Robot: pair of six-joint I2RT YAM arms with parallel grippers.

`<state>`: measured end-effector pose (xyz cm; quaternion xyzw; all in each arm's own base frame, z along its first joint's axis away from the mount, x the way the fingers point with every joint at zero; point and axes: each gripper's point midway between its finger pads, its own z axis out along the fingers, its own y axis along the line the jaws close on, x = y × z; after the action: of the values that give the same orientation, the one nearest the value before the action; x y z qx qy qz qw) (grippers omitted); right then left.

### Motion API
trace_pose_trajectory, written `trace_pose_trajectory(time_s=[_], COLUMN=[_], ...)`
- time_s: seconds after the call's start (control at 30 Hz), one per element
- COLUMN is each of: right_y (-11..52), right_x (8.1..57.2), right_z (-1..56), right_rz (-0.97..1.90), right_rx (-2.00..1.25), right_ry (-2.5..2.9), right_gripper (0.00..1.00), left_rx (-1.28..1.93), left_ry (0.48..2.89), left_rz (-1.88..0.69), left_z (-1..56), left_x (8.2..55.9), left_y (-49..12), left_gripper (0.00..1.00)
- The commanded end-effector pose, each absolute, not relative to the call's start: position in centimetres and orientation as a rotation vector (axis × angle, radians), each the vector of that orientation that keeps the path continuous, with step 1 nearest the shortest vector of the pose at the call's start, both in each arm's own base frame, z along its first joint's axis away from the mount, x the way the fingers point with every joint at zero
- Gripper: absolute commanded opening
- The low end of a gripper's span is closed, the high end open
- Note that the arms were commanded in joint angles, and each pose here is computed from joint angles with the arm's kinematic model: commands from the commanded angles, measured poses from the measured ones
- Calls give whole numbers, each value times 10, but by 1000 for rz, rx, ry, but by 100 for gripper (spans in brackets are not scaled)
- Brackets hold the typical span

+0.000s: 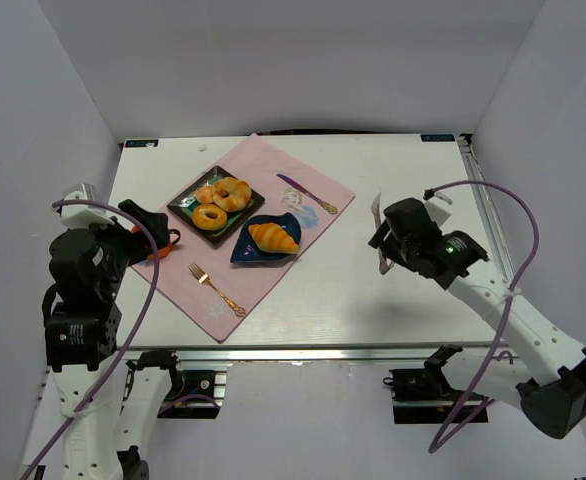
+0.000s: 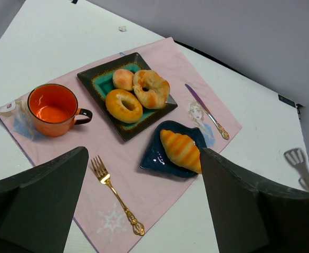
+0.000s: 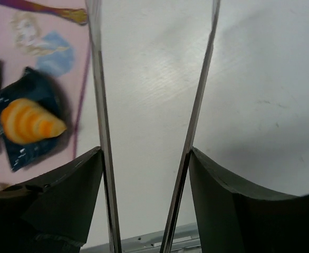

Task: Place the bread

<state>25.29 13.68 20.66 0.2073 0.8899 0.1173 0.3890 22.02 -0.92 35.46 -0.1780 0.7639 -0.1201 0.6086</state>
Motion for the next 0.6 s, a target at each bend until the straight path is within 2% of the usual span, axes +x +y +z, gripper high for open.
trace_pose_trajectory(time_s=[0.0,0.33,0.57], right_y=[104,148,166], right_x=[242,225,228], right_z=[189,152,143], right_rz=[80,-161,-154], right_rx=[866,939,871], right_ry=[2216,2276,2308], right_gripper=[71,71,71], left_rx=[-406,-406,-396], left_ry=[1741,1753,1757], left_rz=[-302,-303,-303], left_z=[357,351,354], left_x=[223,220,216], left_y=[-12,-13,-14], left_gripper=[98,98,98])
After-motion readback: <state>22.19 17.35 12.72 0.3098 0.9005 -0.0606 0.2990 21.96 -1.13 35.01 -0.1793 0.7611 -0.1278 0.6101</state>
